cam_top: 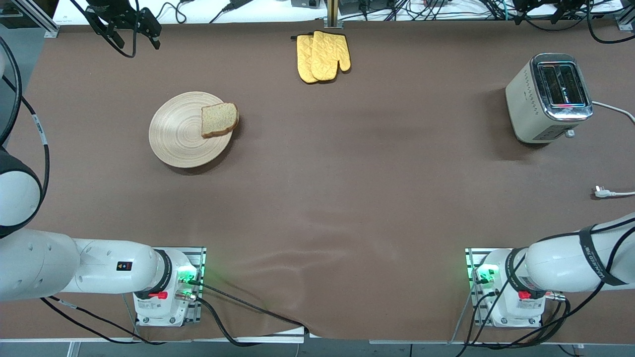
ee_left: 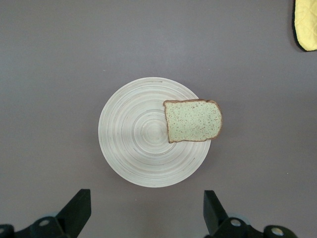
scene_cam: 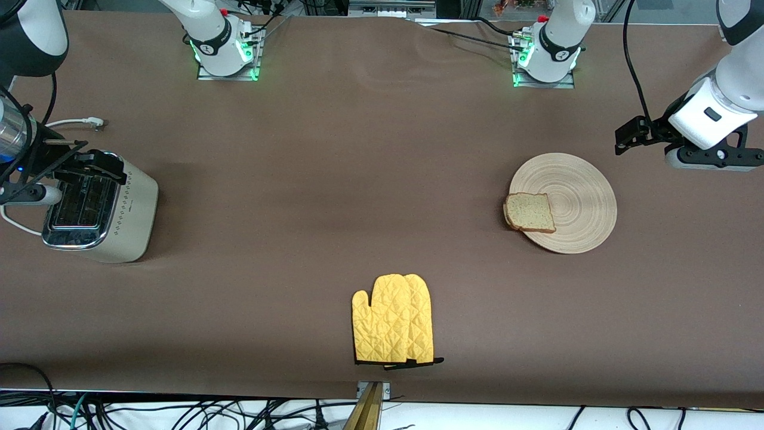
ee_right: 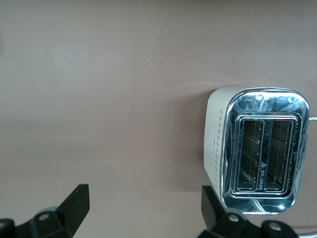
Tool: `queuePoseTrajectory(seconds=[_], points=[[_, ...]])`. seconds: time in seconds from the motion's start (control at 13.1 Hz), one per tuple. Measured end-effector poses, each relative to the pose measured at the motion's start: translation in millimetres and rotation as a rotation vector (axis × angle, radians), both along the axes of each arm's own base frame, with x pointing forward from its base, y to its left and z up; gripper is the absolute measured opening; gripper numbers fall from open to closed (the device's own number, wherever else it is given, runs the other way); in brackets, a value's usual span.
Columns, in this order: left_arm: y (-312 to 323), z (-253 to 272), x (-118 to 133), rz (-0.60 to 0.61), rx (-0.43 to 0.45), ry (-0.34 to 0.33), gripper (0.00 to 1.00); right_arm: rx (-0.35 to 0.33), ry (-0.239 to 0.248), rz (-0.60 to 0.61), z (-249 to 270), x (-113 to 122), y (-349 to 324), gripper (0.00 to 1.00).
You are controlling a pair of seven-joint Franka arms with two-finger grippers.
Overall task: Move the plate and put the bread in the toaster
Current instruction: 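Lower the left gripper and grasp the wooden plate's rim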
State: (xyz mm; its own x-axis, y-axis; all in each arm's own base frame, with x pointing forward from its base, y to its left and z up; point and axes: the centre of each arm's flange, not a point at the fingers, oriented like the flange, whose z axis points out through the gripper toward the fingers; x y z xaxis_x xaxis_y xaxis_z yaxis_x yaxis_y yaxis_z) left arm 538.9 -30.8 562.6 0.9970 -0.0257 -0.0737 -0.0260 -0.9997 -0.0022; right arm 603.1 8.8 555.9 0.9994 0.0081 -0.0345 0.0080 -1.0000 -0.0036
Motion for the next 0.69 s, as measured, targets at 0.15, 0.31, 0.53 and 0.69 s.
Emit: queuePoseTrajectory(seconds=[0.15,0.31,0.53,0.69], points=[[5,-2,1,0.012,-0.011,0.005,1.0,0.0,0.0,0.0,0,0,0,1.0],[22,-12,5,0.066,-0.072,0.028,1.0,0.0,0.0,0.0,0,0,0,1.0],[67,-53,18,0.122,-0.126,0.103,1.0,0.0,0.0,-0.001,0,0,0,1.0],[98,-83,22,0.13,-0.148,0.158,1.0,0.0,0.0,0.0,0,0,0,1.0]])
